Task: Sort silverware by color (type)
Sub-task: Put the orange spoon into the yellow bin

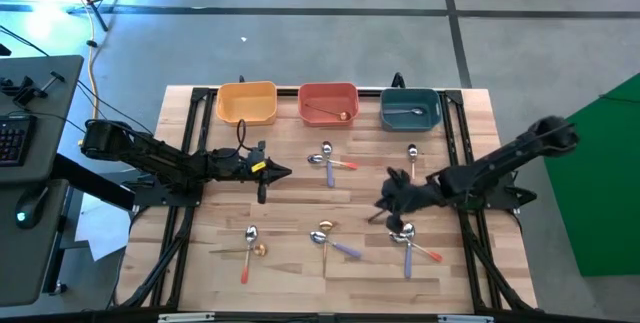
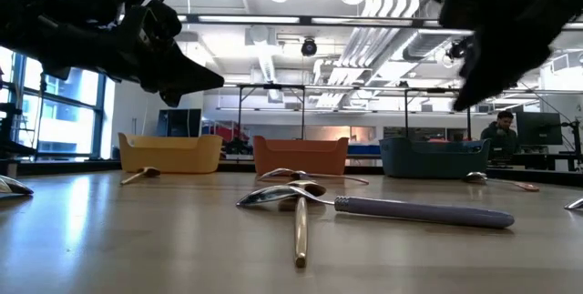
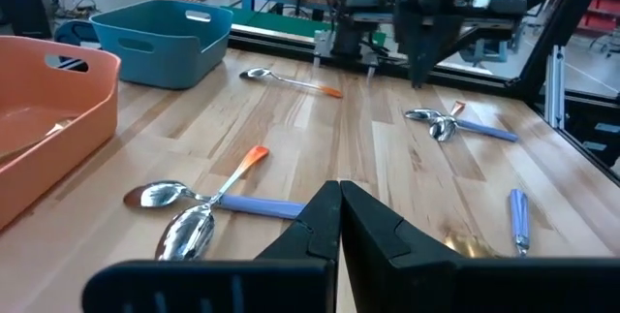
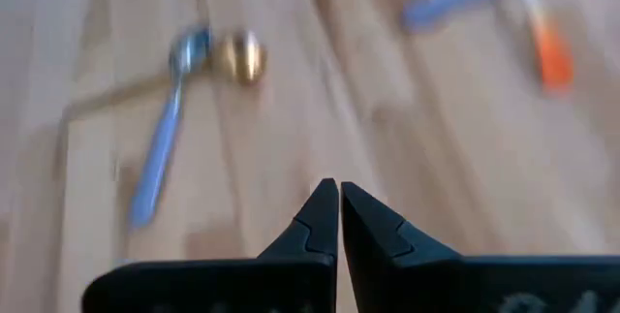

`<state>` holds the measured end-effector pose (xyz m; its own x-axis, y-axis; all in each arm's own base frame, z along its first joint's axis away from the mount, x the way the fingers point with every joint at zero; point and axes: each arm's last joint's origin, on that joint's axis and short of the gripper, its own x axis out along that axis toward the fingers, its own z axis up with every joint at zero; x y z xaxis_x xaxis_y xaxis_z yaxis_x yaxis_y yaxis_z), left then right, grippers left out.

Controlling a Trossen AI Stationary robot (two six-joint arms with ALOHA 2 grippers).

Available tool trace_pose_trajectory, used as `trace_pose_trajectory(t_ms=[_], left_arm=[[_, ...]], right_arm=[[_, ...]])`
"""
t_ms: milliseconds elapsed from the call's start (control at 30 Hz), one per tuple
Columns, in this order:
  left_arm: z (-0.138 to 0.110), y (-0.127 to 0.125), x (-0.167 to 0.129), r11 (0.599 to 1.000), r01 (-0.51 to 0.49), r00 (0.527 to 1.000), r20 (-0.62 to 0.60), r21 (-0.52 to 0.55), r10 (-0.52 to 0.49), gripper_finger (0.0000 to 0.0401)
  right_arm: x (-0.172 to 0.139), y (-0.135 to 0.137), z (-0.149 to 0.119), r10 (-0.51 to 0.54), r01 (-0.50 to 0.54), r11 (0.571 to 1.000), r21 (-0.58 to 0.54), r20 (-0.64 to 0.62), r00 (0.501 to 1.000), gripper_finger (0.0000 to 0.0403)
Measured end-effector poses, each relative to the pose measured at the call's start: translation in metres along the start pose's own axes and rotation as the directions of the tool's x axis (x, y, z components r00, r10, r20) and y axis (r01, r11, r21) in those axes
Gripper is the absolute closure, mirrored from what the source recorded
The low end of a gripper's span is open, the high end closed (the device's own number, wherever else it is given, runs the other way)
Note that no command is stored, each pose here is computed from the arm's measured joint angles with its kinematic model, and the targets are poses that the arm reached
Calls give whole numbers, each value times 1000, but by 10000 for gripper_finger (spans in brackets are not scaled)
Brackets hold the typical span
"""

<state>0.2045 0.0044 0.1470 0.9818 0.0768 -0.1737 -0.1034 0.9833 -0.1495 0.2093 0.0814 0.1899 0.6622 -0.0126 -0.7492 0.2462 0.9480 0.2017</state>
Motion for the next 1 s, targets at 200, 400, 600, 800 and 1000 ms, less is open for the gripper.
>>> trace_pose_trajectory(t_ms=[200,400,600,800,1000], left_arm=[[0,0,0,1000,0,1000,0,9,0,400],[0,1,0,999,-7,1000,2,34,7,398],[1,1,0,999,-7,1000,3,43,7,398],[1,1,0,1000,-5,1000,3,25,5,398],[1,1,0,1000,-5,1000,3,25,5,398]], right_arm=[[-25,38,-16,18,4,995,97,-216,976,401],[-37,71,-51,30,86,966,244,-435,900,362],[-28,86,-82,-150,265,953,146,-534,832,293],[-8,89,-93,-233,321,945,66,-555,798,275],[1,89,-97,-252,325,945,33,-560,789,290]])
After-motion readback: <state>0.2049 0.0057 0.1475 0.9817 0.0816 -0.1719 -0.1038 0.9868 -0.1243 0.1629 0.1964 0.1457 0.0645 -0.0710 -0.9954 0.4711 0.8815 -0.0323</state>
